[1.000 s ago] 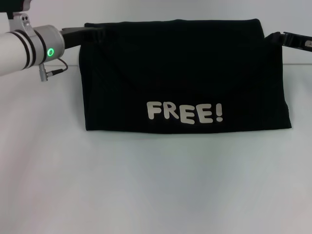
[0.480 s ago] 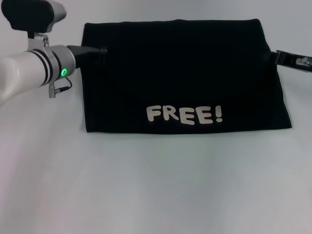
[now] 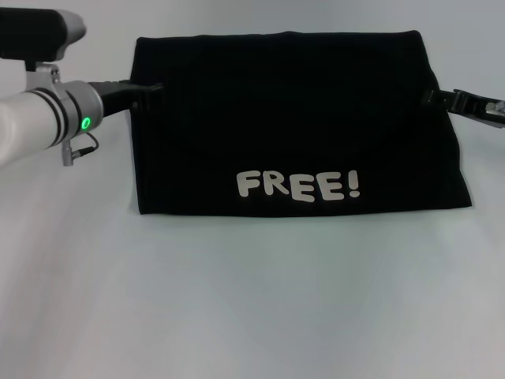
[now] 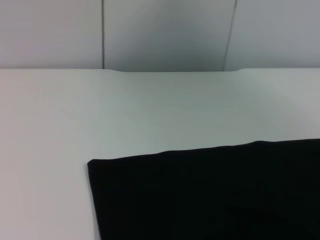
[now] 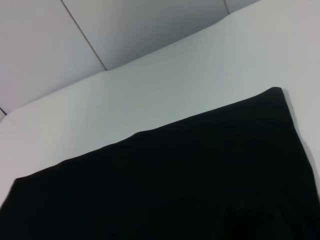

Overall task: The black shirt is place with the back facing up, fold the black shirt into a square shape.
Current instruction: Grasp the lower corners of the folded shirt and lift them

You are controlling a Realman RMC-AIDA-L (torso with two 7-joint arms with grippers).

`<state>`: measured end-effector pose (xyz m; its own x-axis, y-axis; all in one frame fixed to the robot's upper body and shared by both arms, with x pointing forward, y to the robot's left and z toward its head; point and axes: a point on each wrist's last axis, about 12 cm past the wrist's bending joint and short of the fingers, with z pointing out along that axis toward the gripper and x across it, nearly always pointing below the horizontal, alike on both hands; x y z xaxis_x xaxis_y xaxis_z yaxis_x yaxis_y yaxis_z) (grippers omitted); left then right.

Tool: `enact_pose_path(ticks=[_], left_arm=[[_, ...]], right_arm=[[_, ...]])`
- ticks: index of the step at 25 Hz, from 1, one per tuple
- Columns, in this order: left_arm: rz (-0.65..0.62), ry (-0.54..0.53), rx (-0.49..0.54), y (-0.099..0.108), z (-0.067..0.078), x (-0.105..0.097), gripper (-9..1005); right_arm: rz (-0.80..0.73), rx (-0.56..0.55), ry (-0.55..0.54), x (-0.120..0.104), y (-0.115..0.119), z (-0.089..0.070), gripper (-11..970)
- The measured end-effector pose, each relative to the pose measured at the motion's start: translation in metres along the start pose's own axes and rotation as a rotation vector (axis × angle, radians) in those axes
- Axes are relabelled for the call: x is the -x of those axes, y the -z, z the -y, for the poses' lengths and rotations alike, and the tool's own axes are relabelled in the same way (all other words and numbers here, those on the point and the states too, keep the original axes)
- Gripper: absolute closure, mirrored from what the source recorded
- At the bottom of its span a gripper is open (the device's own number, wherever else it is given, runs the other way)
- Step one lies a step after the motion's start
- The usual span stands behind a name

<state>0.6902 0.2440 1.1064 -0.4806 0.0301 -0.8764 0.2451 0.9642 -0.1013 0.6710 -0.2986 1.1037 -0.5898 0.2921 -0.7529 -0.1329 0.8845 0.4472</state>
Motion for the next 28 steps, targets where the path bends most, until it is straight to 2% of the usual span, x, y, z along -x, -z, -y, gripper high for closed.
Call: enact_pose_path(ticks=[3,7,9,10,13,16,21,24,28], left_arm=[[0.009,0.067,-0.054,0.007,-0.005,-0.002,446],[0.026,0.16,-0.217,0.028,-0.011,-0.004,295],[0.036,0.215,-0.322,0.047,-0.014,-0.009,241],[0.036,0.215,-0.322,0.047,-0.014,-0.009,214],[0.039,0.232,-0.432,0.069,-0.016,-0.018,133],[0.029,0.222,-0.491,0.085,-0.02,-0.028,78],[-0.029,0.199,-0.485,0.095,-0.027,-0.045,75],[-0.094,0.165,-0.455,0.094,-0.029,-0.055,75],[-0.158,0.119,-0.426,0.087,-0.025,-0.067,74]], right_arm=[[0.002,0.05,-0.013,0.0,0.007,0.002,303],[0.01,0.156,-0.038,-0.004,0.025,0.006,303],[0.007,0.204,-0.04,-0.008,0.036,0.01,304],[0.001,0.231,-0.036,-0.01,0.041,0.011,304],[-0.025,0.301,-0.01,-0.018,0.054,0.014,304],[-0.048,0.361,0.022,-0.023,0.063,0.015,303],[-0.06,0.408,0.074,-0.031,0.072,0.016,258],[-0.067,0.422,0.088,-0.033,0.073,0.015,225],[-0.078,0.443,0.105,-0.033,0.073,0.012,163]])
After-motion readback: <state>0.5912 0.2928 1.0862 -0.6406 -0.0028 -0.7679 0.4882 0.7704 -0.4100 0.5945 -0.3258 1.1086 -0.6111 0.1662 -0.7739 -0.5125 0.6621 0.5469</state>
